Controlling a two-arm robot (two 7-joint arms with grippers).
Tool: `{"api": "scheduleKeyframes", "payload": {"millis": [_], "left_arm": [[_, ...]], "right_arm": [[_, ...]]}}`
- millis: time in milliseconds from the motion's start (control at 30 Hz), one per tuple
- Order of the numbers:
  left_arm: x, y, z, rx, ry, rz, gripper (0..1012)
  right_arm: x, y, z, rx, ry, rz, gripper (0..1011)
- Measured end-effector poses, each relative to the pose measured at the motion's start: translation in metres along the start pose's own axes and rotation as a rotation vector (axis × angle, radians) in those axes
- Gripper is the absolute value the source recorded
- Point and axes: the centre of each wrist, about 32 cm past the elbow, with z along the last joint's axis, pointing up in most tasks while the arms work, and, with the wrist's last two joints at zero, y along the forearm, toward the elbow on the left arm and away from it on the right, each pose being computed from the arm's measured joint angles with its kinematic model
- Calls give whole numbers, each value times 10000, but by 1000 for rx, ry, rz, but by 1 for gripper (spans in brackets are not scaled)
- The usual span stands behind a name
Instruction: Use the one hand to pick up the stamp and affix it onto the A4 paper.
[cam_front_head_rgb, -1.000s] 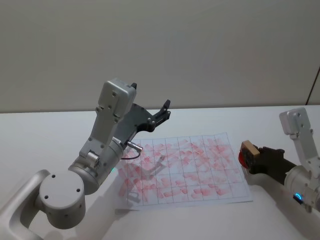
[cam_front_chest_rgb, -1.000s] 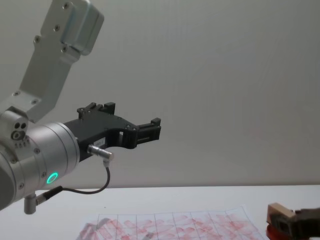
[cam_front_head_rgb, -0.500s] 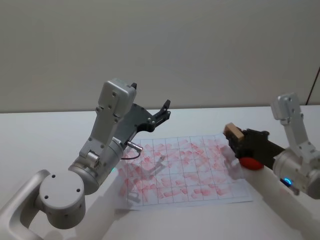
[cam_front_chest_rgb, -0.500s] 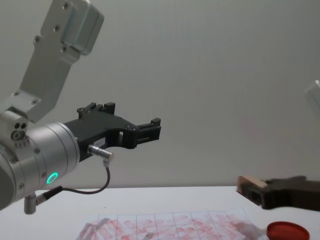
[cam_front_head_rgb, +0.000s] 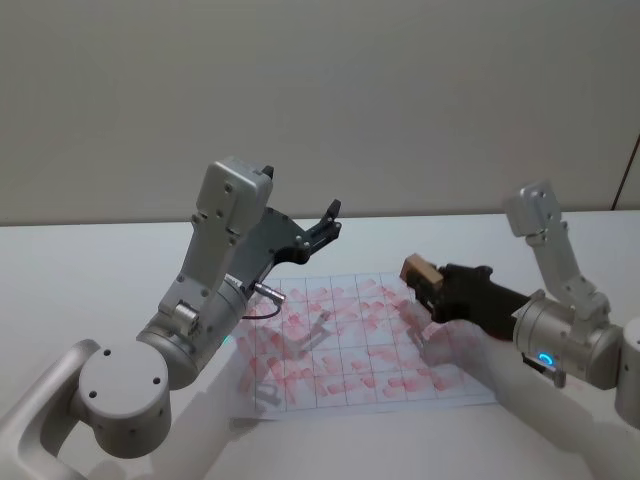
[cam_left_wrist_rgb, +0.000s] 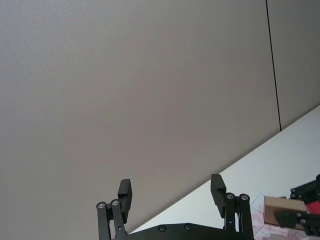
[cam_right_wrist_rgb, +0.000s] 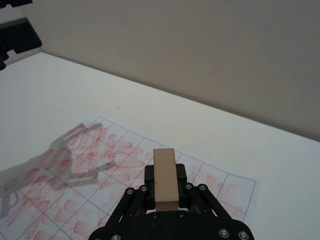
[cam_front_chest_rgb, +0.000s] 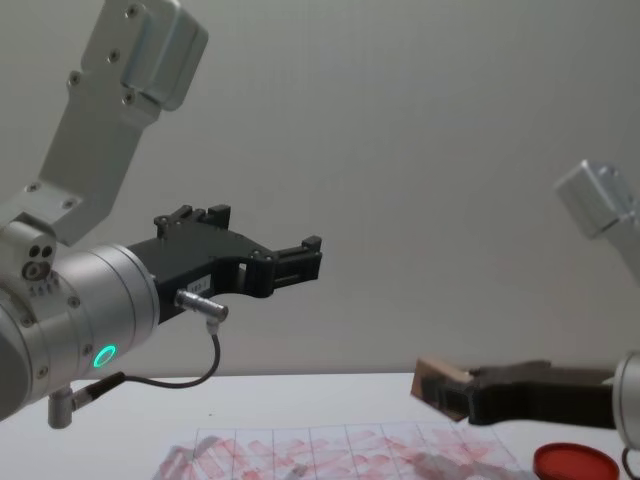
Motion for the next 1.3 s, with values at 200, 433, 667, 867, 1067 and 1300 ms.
{"api": "scheduleKeyframes", "payload": {"millis": [200,433,667,867,1067,1300], "left_arm": [[0,0,0,0,0,0,1001],[0,0,0,0,0,0,1001],[0,0,0,0,0,0,1001],[0,0,0,0,0,0,1001],[0,0,0,0,0,0,1001],[0,0,0,0,0,0,1001]], "right_arm": [[-7,19,-52,-66,25,32,219],[-5,-3,-130,-155,36,37,219],[7,-12,-157,-205,21,38,219],[27,0,-158,-222,-10,32,219],[58,1,-151,-209,-47,19,219],[95,-11,-110,-165,-92,-7,219]]}}
